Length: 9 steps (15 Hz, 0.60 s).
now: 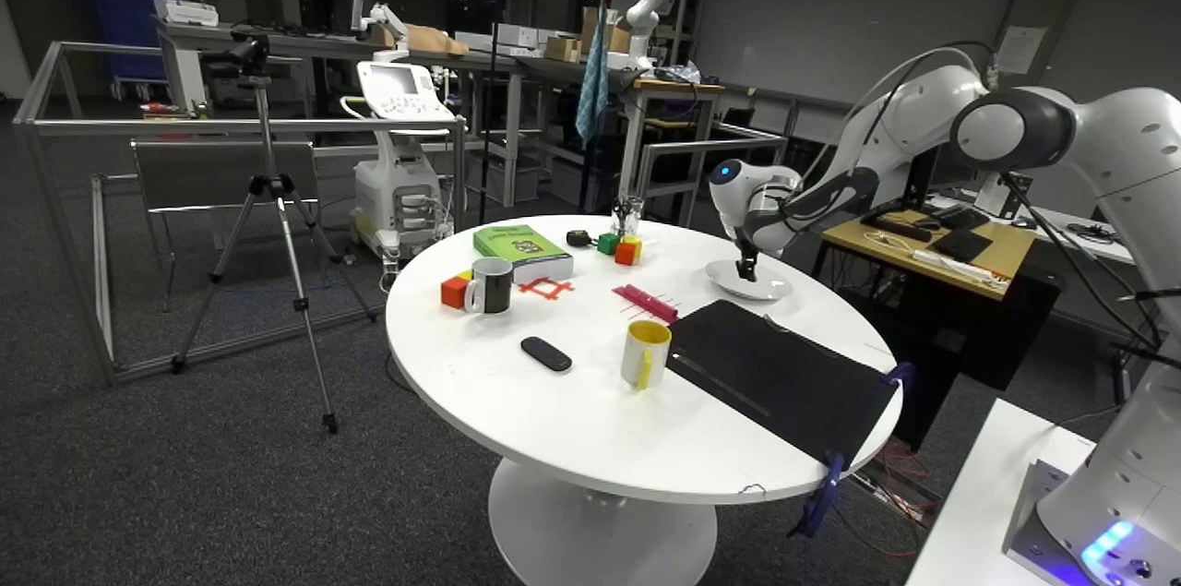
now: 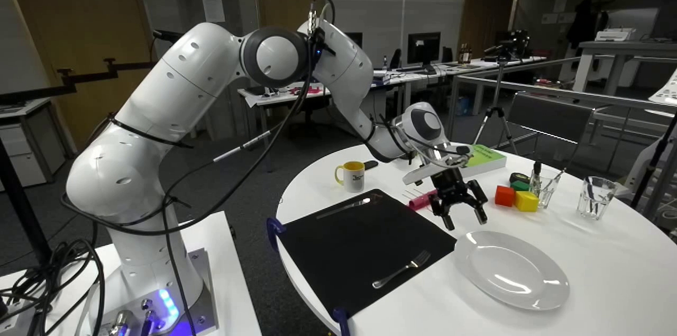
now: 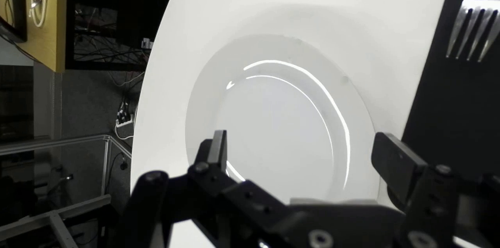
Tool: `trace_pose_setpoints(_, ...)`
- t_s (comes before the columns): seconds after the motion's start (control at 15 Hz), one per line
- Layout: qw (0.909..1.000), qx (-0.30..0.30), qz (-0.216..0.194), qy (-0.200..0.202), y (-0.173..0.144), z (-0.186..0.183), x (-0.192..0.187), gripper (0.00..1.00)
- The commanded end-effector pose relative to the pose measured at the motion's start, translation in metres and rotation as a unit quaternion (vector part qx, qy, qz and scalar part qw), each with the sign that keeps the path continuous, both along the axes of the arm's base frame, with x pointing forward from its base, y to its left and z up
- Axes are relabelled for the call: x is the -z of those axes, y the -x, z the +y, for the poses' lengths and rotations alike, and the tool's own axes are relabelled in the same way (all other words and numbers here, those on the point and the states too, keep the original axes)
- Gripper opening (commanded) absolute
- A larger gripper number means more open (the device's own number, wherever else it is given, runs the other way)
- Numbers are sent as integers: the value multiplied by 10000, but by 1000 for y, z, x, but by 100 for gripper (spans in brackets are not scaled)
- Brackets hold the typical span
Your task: Move the plate on the black placemat onto the plate on the right side of the table
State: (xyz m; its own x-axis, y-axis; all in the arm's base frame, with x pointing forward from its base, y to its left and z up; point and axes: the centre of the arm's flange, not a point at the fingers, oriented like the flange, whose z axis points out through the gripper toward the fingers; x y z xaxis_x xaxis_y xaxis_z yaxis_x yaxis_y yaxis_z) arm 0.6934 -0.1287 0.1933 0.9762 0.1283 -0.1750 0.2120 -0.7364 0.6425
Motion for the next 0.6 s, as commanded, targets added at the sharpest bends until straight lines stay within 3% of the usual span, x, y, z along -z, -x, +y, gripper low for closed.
trace_pose_setpoints(0.0, 9993, 113, 14, -356, -7, -2, -29, 100)
trace_pose_setpoints(0.53, 9876, 176, -423, -1500, -1, 21, -110, 100)
